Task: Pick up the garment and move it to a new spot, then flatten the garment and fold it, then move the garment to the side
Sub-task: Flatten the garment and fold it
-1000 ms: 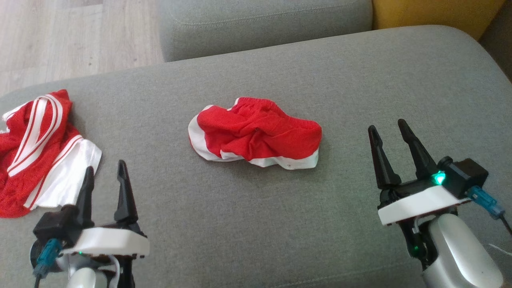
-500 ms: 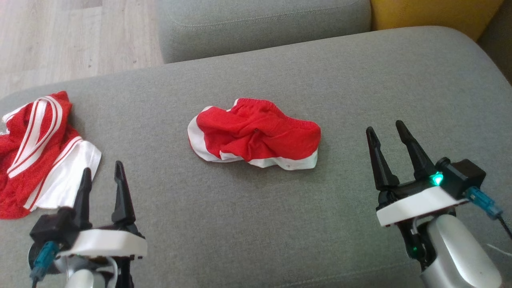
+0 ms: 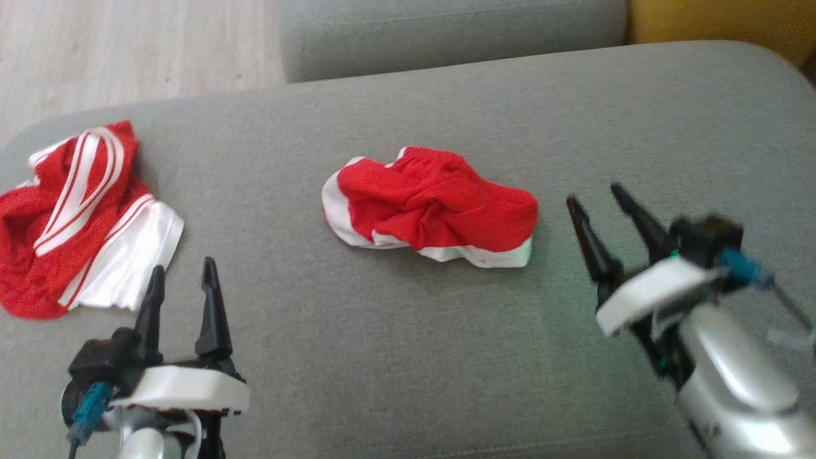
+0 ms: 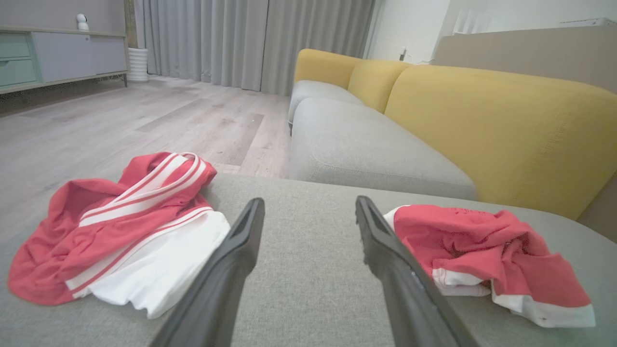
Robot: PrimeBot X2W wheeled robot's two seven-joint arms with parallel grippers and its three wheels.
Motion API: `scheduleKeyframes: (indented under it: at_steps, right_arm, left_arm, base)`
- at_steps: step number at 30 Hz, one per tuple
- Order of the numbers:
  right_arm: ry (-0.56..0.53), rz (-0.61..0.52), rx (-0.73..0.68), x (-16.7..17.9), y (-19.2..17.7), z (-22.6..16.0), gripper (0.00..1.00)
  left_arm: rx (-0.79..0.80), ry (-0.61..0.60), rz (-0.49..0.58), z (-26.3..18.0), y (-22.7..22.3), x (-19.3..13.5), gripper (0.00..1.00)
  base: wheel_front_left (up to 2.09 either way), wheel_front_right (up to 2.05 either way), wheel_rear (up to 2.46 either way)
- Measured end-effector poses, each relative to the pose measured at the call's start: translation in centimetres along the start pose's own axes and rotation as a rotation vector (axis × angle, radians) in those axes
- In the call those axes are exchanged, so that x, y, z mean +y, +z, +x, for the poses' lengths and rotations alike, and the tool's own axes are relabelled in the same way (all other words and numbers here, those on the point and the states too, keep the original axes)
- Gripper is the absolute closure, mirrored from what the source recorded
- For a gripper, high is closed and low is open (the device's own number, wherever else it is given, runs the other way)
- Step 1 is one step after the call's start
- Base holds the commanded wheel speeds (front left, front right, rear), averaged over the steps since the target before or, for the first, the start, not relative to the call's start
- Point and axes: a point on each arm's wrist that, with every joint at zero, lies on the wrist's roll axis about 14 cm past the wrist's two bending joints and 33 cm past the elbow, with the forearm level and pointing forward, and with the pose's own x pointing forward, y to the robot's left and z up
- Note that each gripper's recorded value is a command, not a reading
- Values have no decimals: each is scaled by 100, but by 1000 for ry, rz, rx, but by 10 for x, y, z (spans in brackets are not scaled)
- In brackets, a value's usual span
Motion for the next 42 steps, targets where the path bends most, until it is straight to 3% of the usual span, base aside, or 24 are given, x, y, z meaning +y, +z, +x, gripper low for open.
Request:
scheduleKeyframes:
  at_steps: [4, 8, 20, 26, 27, 29, 30, 36, 42]
  right_arm:
    - [49, -65, 103, -4, 6, 35, 0]
    - [92, -124, 296, -6, -12, 61, 0]
    - [135, -161, 880, -5, -101, 66, 0]
    - [148, -218, 948, -4, -110, 69, 0]
    - [150, -217, 955, -4, -111, 68, 13]
    - [156, -216, 963, -3, -113, 65, 88]
    - [160, -213, 953, -2, -113, 65, 100]
    - [153, -198, 834, -5, -96, 70, 100]
    - [27, -130, 550, -50, -31, 102, 100]
  left_arm:
    - [9, 13, 4, 1, -3, 5, 0]
    - [9, 53, 5, 1, -3, 17, 0]
    - [36, 171, 4, -15, -9, 51, 0]
    - [51, 190, 7, -16, -13, 57, 0]
    - [54, 190, 6, -16, -14, 57, 0]
    - [57, 189, 6, -16, -15, 57, 0]
    - [58, 187, 5, -15, -16, 56, 0]
    - [57, 167, 1, -11, -16, 50, 0]
    - [64, 126, -7, -2, -20, 38, 0]
  base:
    - [0, 0, 0]
    - [0, 0, 0]
    - [0, 0, 0]
    - [0, 0, 0]
    - [0, 0, 0]
    - [0, 0, 0]
    - [0, 0, 0]
    - [0, 0, 0]
    - [0, 0, 0]
